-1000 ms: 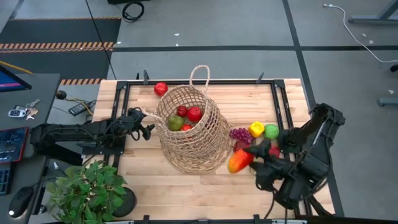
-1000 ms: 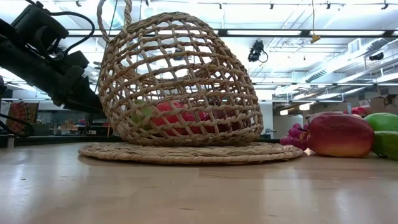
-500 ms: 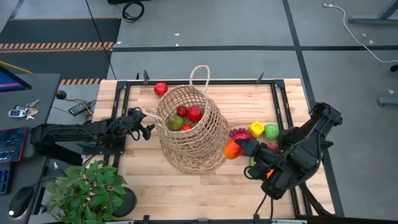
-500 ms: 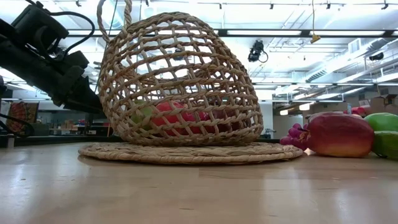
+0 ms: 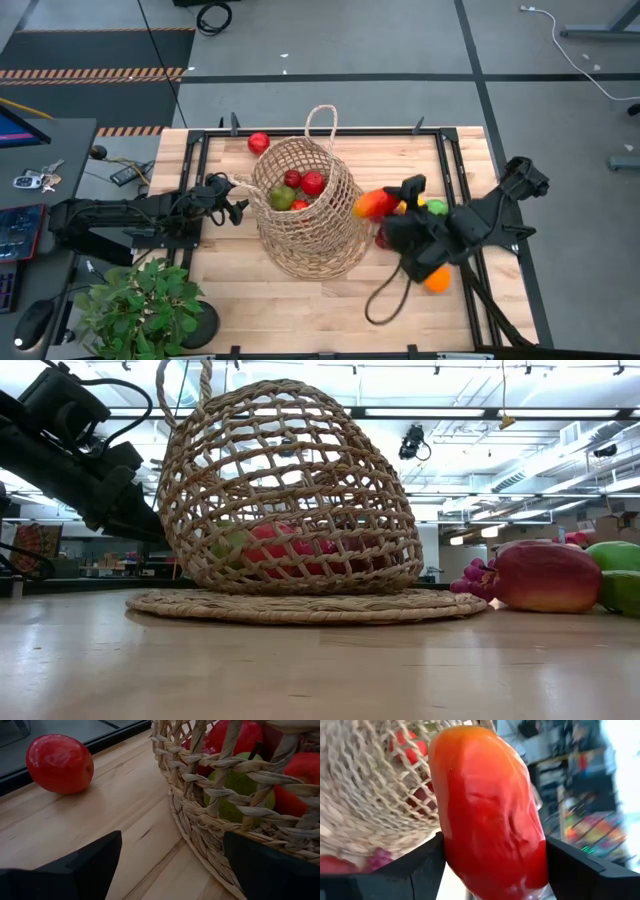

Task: Build produce basket
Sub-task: Put the orange mango into the basket

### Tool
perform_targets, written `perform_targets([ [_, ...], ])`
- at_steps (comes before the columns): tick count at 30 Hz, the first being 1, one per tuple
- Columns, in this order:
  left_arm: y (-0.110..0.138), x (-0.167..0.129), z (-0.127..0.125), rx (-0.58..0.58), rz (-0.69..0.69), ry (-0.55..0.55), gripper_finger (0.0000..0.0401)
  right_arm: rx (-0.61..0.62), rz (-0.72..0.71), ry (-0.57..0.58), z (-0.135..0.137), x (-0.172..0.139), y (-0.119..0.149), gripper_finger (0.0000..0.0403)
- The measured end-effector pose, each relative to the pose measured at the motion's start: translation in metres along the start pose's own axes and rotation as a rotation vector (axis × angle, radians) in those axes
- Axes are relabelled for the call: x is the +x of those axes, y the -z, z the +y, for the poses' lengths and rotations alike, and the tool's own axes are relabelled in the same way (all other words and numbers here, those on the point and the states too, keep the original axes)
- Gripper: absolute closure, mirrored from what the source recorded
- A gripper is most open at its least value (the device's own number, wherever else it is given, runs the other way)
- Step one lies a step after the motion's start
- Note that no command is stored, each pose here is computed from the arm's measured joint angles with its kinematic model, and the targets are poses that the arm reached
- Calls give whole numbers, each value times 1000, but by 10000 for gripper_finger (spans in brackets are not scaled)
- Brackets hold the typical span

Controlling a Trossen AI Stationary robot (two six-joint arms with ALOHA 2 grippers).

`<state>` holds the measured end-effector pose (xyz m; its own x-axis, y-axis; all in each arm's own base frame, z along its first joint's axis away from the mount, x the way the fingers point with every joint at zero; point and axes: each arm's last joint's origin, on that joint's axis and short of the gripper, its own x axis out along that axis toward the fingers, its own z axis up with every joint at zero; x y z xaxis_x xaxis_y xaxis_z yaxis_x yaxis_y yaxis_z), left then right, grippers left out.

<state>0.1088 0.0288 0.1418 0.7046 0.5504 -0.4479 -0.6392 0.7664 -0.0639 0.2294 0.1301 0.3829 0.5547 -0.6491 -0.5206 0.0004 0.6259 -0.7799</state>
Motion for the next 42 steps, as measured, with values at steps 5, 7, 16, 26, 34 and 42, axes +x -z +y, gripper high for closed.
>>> perform_targets([
  [5,0,0,0,0,-1,0,44,189,69,-105,-24,9,11,103],
  [7,0,0,0,0,0,0,44,272,93,-149,-34,11,17,103],
  [16,0,0,0,-1,-1,0,44,549,109,-254,-67,3,44,103],
  [26,0,0,0,0,0,0,44,733,146,-458,-76,-10,59,103],
  [34,0,0,0,0,0,0,44,830,201,-794,-75,-14,55,103],
  [42,0,0,0,0,0,0,44,818,183,-834,-73,-13,50,103],
])
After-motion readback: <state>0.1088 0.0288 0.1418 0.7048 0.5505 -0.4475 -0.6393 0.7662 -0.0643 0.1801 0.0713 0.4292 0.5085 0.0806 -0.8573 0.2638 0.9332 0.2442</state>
